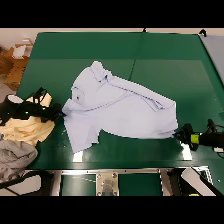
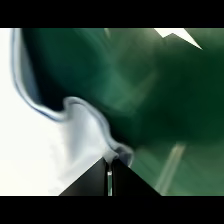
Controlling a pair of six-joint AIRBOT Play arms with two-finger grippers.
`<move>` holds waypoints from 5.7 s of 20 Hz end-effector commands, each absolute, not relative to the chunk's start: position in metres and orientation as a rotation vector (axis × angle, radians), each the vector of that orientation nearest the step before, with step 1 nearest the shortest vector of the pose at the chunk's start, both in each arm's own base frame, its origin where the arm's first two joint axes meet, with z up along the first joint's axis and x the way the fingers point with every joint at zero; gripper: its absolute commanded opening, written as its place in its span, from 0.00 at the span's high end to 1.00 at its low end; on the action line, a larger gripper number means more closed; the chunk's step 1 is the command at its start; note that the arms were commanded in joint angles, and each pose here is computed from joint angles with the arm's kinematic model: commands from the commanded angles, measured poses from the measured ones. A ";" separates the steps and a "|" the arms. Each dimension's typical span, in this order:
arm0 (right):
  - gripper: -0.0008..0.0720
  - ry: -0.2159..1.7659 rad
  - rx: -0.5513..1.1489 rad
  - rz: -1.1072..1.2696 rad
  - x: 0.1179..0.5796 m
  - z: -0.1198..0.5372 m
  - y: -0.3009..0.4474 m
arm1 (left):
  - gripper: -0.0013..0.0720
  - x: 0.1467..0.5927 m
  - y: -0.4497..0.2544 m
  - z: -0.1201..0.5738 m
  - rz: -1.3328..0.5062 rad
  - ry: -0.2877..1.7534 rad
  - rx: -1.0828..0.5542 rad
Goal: Fold the shirts.
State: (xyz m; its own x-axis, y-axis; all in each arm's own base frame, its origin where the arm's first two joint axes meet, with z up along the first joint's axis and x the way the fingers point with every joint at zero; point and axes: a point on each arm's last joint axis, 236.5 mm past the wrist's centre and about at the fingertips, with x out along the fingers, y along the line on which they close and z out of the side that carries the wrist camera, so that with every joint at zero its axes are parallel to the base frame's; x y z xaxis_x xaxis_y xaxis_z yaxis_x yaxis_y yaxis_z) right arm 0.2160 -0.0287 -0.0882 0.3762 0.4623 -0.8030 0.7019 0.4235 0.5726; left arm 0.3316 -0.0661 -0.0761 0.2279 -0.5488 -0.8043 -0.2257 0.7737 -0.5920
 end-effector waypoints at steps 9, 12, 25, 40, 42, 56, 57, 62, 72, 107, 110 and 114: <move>0.97 -0.013 0.611 0.596 0.307 0.462 0.004 | 0.95 0.302 -0.109 0.491 -0.605 0.026 -0.187; 0.97 -0.257 0.329 0.549 0.257 0.568 0.039 | 0.95 0.193 -0.128 0.610 -0.605 -0.326 -0.040; 0.97 0.002 0.329 0.285 0.313 0.483 -0.018 | 0.95 0.293 -0.111 0.480 -0.588 0.143 -0.272; 0.97 0.770 0.848 0.118 0.568 0.010 -0.078 | 0.95 0.620 -0.112 0.050 -0.431 0.746 -0.626; 0.97 0.756 0.870 0.111 0.585 0.008 -0.085 | 0.95 0.634 -0.108 0.051 -0.412 0.717 -0.639; 0.97 1.186 0.728 0.137 0.495 -0.032 -0.102 | 0.95 0.538 -0.088 -0.032 -0.424 1.230 -0.347; 0.97 1.207 0.733 0.135 0.490 -0.036 -0.100 | 0.95 0.536 -0.089 -0.032 -0.425 1.240 -0.352; 0.97 1.279 0.772 0.130 0.471 -0.067 -0.086 | 0.95 0.526 -0.086 -0.041 -0.424 1.292 -0.337; 0.49 1.327 0.780 0.179 0.460 -0.053 -0.081 | 0.05 0.503 -0.082 -0.030 -0.427 1.410 -0.428; 0.32 1.232 1.193 -0.175 0.240 -0.065 -0.036 | 0.95 0.284 -0.186 -0.059 -0.436 1.386 -0.732; 0.31 1.206 1.211 -0.262 0.239 -0.094 -0.034 | 0.95 0.284 -0.187 -0.059 -0.451 1.379 -0.718; 0.31 1.163 1.246 -0.287 0.264 -0.122 -0.028 | 0.95 0.285 -0.186 -0.059 -0.452 1.376 -0.715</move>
